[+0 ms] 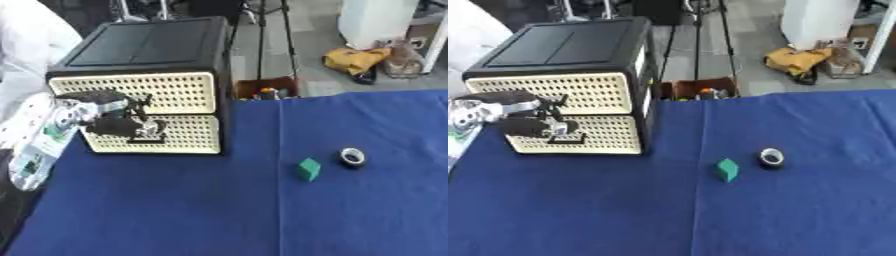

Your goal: Pick up objects from table and place into drawer.

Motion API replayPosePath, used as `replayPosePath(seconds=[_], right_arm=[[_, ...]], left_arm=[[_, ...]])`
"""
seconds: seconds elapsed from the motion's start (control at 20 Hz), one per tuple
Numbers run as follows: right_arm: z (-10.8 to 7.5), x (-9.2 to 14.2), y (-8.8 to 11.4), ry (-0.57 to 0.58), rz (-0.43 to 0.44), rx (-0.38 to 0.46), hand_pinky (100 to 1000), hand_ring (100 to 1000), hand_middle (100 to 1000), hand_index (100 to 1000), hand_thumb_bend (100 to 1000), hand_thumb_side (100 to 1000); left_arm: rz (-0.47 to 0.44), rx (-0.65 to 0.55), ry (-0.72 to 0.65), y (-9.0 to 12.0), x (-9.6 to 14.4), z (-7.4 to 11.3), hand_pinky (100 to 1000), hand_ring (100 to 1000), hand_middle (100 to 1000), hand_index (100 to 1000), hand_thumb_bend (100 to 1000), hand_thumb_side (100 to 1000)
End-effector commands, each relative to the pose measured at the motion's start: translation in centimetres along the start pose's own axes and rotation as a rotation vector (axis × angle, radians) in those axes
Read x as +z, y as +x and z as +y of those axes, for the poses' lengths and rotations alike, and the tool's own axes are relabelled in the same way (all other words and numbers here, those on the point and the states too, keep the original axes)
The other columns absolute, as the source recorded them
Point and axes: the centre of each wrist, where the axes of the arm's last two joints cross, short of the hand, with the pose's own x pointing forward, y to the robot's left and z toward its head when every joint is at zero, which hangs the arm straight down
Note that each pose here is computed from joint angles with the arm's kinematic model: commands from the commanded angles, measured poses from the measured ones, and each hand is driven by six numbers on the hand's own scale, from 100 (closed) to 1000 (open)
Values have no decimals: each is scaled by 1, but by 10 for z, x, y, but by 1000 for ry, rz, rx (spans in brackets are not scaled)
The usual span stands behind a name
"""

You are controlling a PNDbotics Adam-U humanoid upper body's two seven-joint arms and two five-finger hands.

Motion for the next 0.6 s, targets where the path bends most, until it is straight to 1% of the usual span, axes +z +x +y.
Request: replayPosePath(seconds=[0.05,0.1,0.15,0.25,0.3,0.35,0.4,0.45,0.6], right_arm=[[-6,-6,5,-13,-29,-2,225,404,391,478,100,764],[-7,-6,5,-13,-28,-2,225,404,389,479,100,764],[-7,-6,5,-13,-28,-2,225,404,389,479,100,764],[-8,-6,4,-14,-27,-2,225,404,389,479,100,764],[-8,-6,4,-14,-26,-2,225,404,389,479,100,764],[-8,-6,3,-14,-24,-2,225,404,389,479,100,765],[-8,-5,3,-14,-23,-2,225,404,389,479,100,765],[-8,-5,3,-15,-21,-2,225,404,389,479,100,765],[-10,-5,2,-17,-20,4,225,404,388,479,100,765]], left_arm=[[-26,-11,36,2,10,13,263,311,480,852,301,931],[-45,-20,37,3,13,13,255,304,446,738,308,934],[-64,-31,42,4,17,14,234,285,410,665,321,950],[-90,-60,53,6,23,16,184,250,358,561,320,975],[-102,-79,56,7,26,16,174,243,352,550,315,978],[-114,-99,60,8,28,16,130,211,321,524,299,982],[-129,-119,65,8,31,17,104,193,303,508,287,983],[-145,-136,73,9,34,17,100,178,286,492,274,983],[-206,-158,120,14,51,23,100,189,293,530,280,987]])
